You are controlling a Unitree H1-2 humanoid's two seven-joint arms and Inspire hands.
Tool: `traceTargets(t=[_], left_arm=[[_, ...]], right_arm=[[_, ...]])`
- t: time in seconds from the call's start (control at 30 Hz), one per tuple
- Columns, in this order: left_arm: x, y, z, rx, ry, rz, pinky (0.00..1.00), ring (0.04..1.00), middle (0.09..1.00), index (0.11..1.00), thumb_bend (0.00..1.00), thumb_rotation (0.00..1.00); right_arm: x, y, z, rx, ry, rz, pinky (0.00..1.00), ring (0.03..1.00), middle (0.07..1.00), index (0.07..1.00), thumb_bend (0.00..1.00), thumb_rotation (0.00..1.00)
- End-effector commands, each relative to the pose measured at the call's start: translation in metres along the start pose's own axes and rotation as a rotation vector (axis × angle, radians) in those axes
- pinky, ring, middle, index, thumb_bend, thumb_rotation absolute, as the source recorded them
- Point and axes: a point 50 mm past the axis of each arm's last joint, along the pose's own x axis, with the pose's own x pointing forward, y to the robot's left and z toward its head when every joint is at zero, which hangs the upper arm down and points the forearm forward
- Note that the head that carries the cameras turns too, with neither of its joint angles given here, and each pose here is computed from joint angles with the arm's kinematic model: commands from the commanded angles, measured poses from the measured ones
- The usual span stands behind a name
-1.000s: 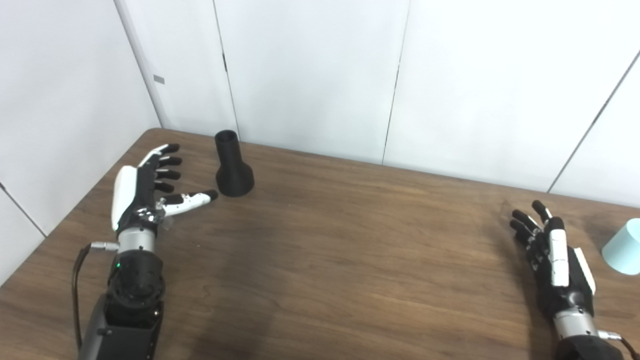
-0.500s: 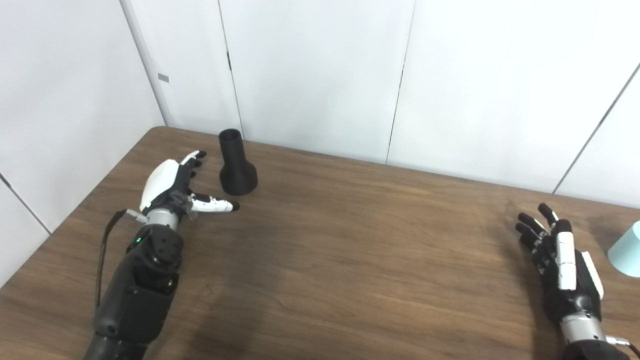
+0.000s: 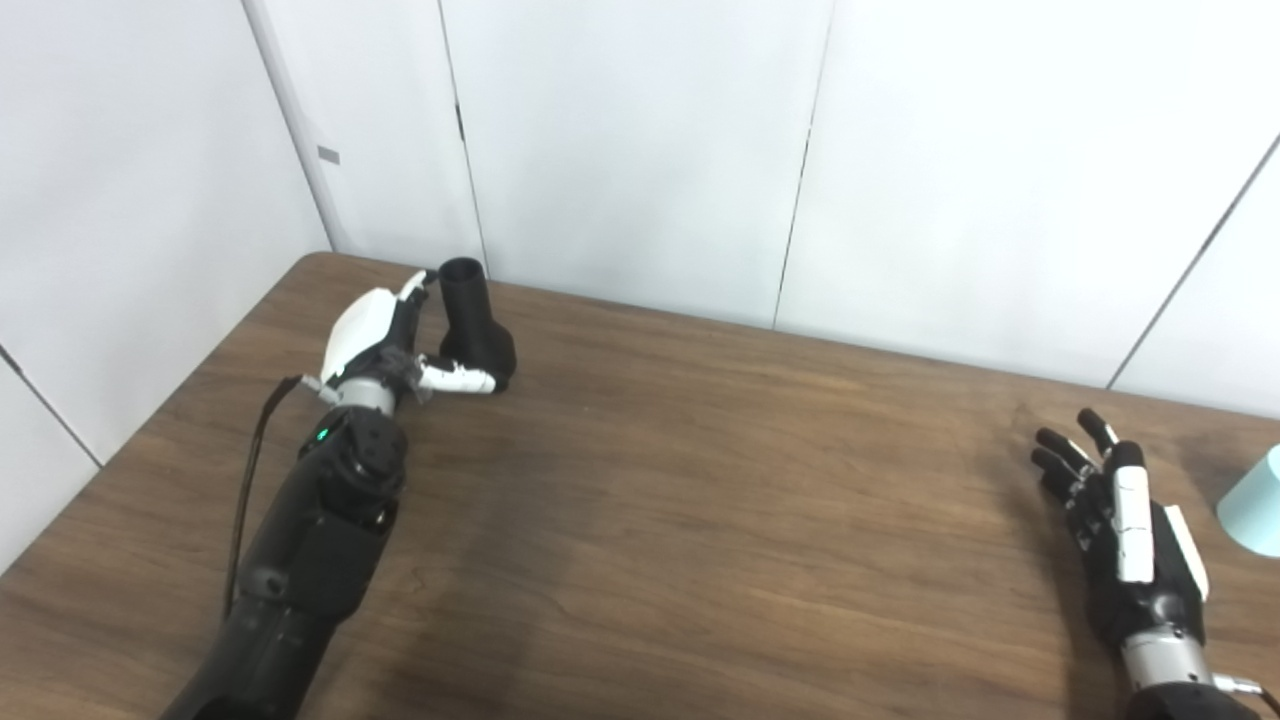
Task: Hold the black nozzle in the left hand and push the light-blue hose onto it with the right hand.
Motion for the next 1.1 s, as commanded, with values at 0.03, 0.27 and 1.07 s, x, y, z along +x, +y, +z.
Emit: traceTargets(t=[0.03, 0.27, 1.07], left_arm=[[0.015, 0.02, 0.023, 0.002, -0.069, 0.081, 0.65, 0.87, 0.913, 0.954, 1.0, 0.15], [0.023, 0.013, 0.033, 0.004, -0.047, 0.052, 0.72, 0.911, 0.95, 0.939, 1.0, 0.15], [0.037, 0.006, 0.021, 0.317, 0.014, -0.081, 0.61, 0.788, 0.814, 0.717, 0.96, 0.13]], right_arm=[[-0.002, -0.002, 0.0, -0.013, 0.015, 0.007, 0.89, 0.854, 0.836, 0.932, 0.44, 1.0], [-0.003, -0.003, 0.003, -0.027, 0.009, -0.002, 0.87, 0.834, 0.826, 0.928, 0.43, 1.0], [-0.005, -0.003, 0.008, -0.055, 0.008, -0.015, 0.69, 0.775, 0.782, 0.922, 0.43, 1.0]])
